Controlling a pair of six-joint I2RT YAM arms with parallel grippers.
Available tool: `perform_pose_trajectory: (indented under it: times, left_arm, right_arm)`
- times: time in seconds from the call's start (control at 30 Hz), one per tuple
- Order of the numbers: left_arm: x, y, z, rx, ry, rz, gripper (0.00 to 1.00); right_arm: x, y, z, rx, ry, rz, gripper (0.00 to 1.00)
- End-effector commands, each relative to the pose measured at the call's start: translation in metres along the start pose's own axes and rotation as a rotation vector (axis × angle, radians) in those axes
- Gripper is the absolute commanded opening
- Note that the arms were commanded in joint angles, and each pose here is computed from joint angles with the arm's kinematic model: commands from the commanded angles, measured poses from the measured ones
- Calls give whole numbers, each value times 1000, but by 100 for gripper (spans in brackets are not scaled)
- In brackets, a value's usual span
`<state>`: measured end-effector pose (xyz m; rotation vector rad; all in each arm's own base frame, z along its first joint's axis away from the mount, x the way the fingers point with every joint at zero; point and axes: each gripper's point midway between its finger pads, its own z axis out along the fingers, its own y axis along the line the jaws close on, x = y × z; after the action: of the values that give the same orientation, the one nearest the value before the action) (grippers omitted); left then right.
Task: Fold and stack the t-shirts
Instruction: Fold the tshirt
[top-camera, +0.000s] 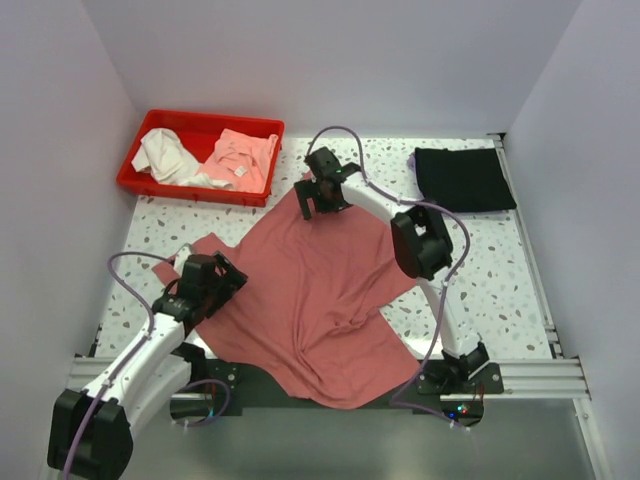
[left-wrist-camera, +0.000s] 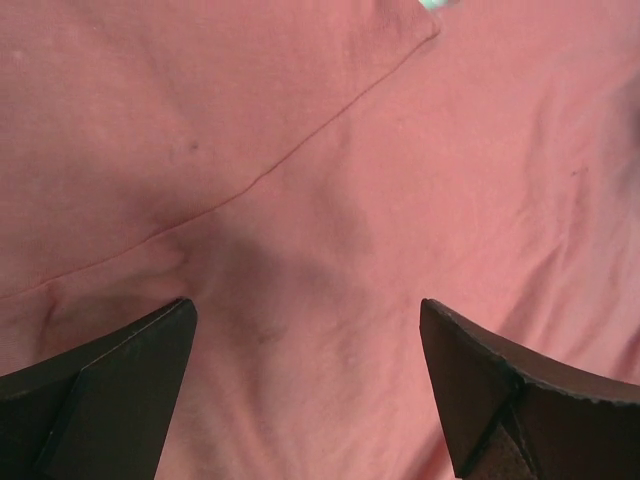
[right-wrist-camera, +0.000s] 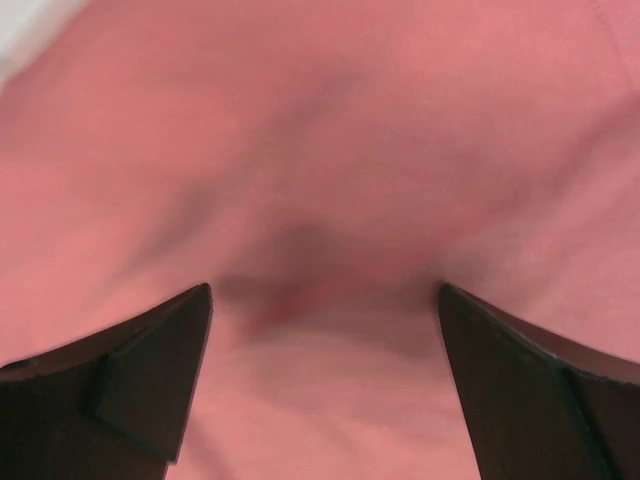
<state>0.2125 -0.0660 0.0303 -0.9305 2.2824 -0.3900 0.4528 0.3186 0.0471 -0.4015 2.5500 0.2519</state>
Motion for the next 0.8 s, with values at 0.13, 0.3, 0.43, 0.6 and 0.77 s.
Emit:
perform_pose_trajectory:
  times: [0.13,0.3,0.43,0.6,0.77]
  left_arm:
    - [-8,30,15,-217,-17,40,100]
    - [-29,16,34,-205,-48,73,100]
    - [-64,0,49,-187,-65,114,100]
    - [-73,-57,83,-36,61,257,100]
    - [-63,-88,103,31,119,331,100]
  right_arm:
    - [24,-27,13,53,107,-14,99]
    - [73,-59,1,130,154,55,99]
    - [94,-85,-32,201,141,130,99]
    - [164,-118,-64,308,218,250,99]
    - [218,-132,-103,375,222,353,99]
